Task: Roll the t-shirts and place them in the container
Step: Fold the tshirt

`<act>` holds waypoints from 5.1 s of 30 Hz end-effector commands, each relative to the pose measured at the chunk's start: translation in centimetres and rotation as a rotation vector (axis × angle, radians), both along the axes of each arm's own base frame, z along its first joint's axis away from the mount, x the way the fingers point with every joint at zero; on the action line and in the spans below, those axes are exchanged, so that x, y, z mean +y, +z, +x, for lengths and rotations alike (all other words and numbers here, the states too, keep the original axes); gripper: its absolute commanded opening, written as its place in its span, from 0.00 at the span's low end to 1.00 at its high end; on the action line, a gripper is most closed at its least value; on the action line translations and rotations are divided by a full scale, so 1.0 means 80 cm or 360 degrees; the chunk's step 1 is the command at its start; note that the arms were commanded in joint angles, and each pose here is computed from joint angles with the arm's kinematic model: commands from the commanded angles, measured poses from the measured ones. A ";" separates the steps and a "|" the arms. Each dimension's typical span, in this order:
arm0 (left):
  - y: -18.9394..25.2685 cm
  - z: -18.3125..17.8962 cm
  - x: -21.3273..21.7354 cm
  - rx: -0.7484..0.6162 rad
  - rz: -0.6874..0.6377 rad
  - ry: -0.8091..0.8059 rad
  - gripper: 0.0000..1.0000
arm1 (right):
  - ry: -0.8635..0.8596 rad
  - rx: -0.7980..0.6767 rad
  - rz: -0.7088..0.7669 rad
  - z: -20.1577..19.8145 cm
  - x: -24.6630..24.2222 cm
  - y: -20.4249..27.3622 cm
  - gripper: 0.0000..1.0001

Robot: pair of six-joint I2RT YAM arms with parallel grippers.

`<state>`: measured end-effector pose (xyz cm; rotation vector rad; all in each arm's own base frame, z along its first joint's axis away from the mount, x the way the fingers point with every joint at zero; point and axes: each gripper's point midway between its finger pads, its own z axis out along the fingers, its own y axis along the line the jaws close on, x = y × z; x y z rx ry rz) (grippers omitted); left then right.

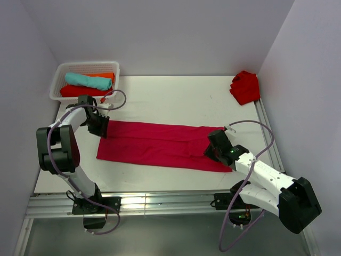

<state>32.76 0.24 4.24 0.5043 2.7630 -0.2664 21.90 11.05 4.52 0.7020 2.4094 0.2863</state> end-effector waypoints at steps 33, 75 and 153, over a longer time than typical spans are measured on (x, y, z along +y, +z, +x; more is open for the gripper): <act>-0.007 0.007 -0.016 -0.0047 -0.0008 -0.0018 0.00 | -0.0002 -0.0020 -0.0014 0.003 -0.006 -0.005 0.37; 0.000 0.020 0.018 -0.0114 0.0052 0.0085 0.22 | -0.0026 0.0031 -0.0025 0.000 -0.012 -0.014 0.42; 0.099 0.052 -0.062 -0.0314 -0.0522 -0.0320 0.50 | -0.0622 0.0795 -0.0427 0.095 -0.307 -0.032 0.39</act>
